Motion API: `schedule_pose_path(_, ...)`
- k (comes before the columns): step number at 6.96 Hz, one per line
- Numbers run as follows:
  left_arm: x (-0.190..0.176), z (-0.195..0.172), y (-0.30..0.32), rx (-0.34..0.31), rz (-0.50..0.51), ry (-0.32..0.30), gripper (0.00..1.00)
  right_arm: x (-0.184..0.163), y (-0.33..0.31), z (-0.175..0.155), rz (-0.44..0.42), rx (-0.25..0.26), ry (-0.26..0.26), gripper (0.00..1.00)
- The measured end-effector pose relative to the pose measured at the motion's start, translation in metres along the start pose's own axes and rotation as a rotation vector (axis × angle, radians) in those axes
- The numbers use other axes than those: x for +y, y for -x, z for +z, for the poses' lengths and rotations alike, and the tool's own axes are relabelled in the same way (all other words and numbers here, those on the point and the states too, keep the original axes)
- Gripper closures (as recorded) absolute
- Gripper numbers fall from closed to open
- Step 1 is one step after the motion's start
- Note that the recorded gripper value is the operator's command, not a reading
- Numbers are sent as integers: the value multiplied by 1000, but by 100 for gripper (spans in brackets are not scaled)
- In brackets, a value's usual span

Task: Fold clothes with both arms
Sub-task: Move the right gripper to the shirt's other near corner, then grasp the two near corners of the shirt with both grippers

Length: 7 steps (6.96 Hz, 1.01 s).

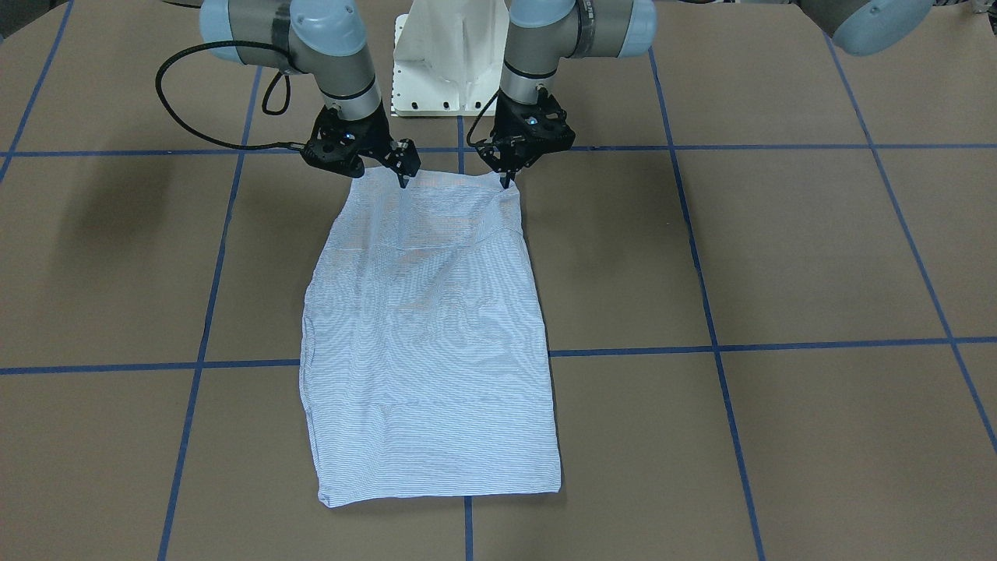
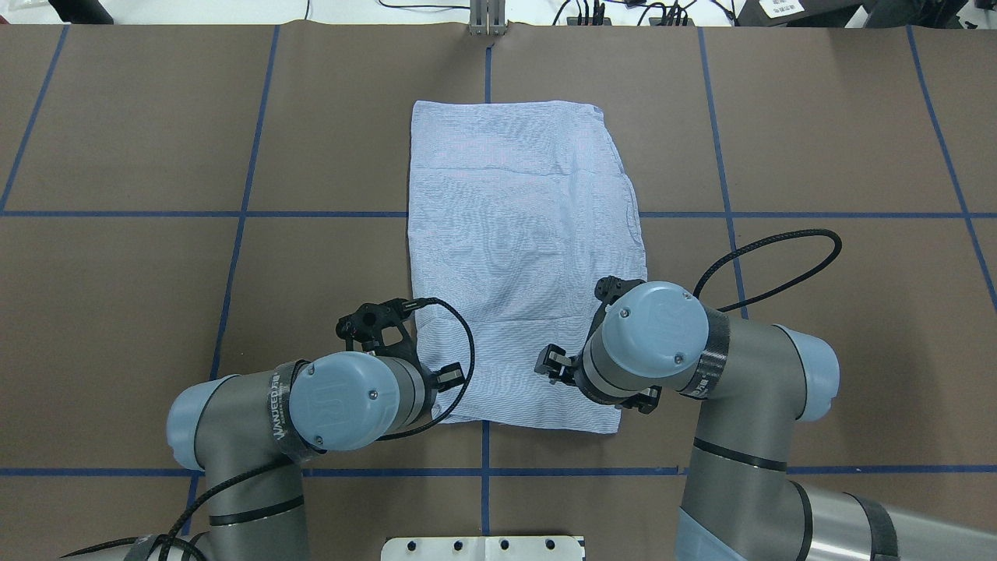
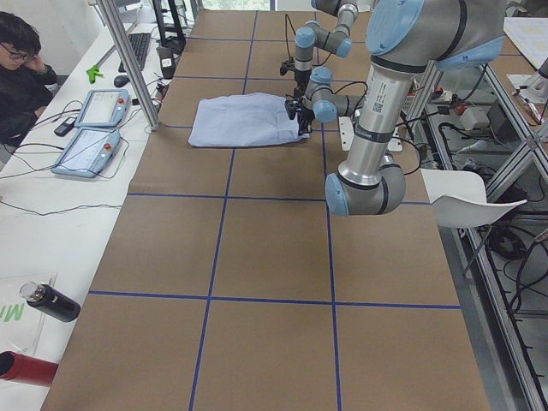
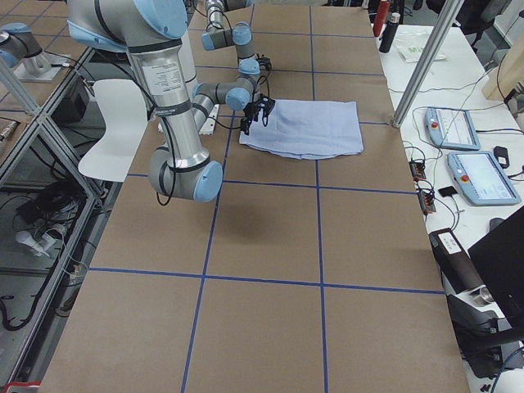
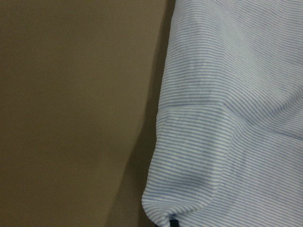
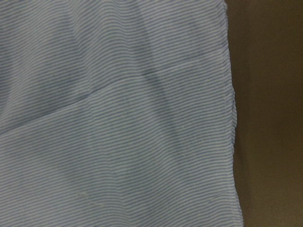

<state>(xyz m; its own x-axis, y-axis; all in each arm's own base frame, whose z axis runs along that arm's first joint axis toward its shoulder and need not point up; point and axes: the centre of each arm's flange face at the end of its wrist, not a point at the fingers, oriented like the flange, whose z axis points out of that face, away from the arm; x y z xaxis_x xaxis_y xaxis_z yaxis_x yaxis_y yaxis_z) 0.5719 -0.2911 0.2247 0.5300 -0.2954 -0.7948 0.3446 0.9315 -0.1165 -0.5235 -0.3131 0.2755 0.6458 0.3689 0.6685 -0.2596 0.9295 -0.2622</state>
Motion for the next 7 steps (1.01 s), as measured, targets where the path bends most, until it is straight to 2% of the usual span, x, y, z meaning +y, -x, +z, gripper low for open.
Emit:
schedule_pose_path(4, 0, 0, 0, 1, 0, 0, 100, -2, -2, 23, 11, 44, 4, 0)
schedule_pose_path(7, 0, 0, 0, 2, 1, 1, 100, 11, -6, 33, -2, 65, 21, 0)
